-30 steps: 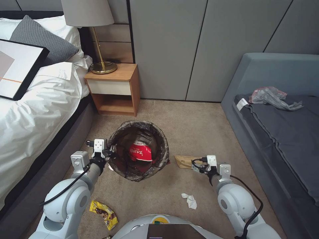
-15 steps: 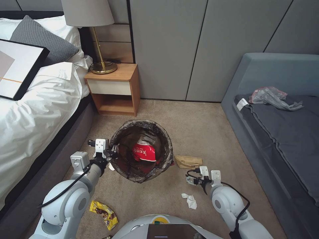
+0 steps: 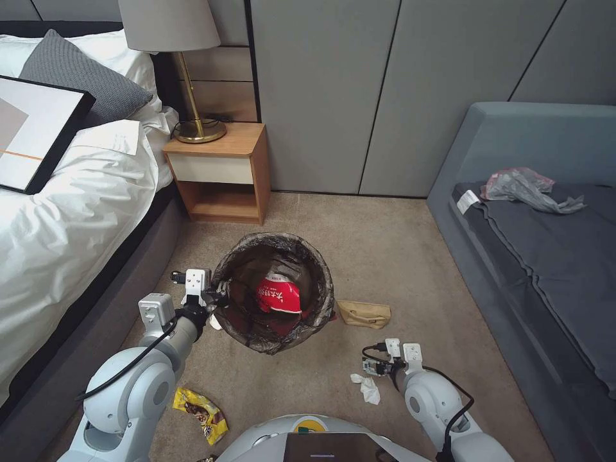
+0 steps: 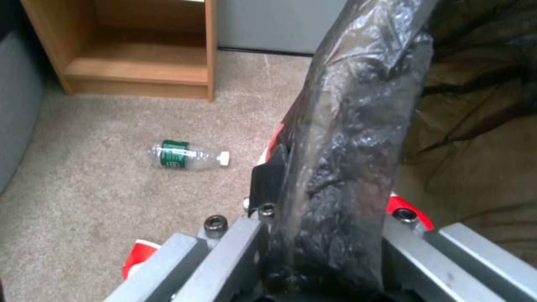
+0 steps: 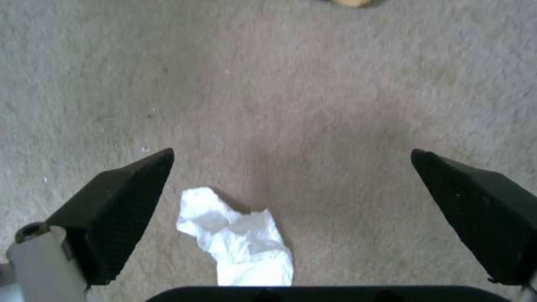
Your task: Pick up the trash bin, then pick up the garbage from the floor and place it into the trash bin.
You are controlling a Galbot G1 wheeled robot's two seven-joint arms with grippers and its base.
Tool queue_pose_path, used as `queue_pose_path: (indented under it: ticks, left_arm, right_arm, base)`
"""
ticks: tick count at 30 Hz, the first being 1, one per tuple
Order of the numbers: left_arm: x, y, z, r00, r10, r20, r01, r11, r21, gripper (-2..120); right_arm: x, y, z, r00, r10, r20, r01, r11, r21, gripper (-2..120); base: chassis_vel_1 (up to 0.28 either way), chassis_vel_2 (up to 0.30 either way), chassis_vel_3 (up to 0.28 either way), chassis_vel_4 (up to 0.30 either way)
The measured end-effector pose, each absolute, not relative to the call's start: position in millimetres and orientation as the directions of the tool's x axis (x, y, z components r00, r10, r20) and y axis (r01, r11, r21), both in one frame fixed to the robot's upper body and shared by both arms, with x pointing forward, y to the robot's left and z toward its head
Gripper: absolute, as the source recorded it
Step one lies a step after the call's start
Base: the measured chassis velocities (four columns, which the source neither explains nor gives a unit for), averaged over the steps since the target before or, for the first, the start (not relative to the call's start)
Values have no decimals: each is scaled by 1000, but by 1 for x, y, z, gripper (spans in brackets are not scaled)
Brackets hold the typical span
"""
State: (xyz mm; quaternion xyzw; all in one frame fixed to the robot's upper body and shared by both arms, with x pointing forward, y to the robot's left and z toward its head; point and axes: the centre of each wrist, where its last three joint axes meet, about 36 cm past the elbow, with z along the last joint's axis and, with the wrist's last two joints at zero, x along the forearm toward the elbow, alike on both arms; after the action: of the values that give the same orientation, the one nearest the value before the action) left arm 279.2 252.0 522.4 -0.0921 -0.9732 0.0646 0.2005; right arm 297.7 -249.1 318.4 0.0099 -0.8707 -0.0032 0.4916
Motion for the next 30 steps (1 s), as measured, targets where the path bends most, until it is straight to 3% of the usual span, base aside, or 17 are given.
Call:
queue_pose_path:
  ticks: [18, 30]
  left_arm:
    - [282, 253, 519, -901, 198, 385, 146, 976, -161, 0]
    - [283, 255, 517, -901, 194, 389, 144, 977, -155, 0]
  right_arm:
    - [286, -240, 300, -466, -39, 884, -5, 999, 41, 100]
    - [262, -240, 266, -376, -26, 926, -24, 1000, 18, 100]
  base:
    - [0, 0, 0, 0]
    - [0, 0, 0, 0]
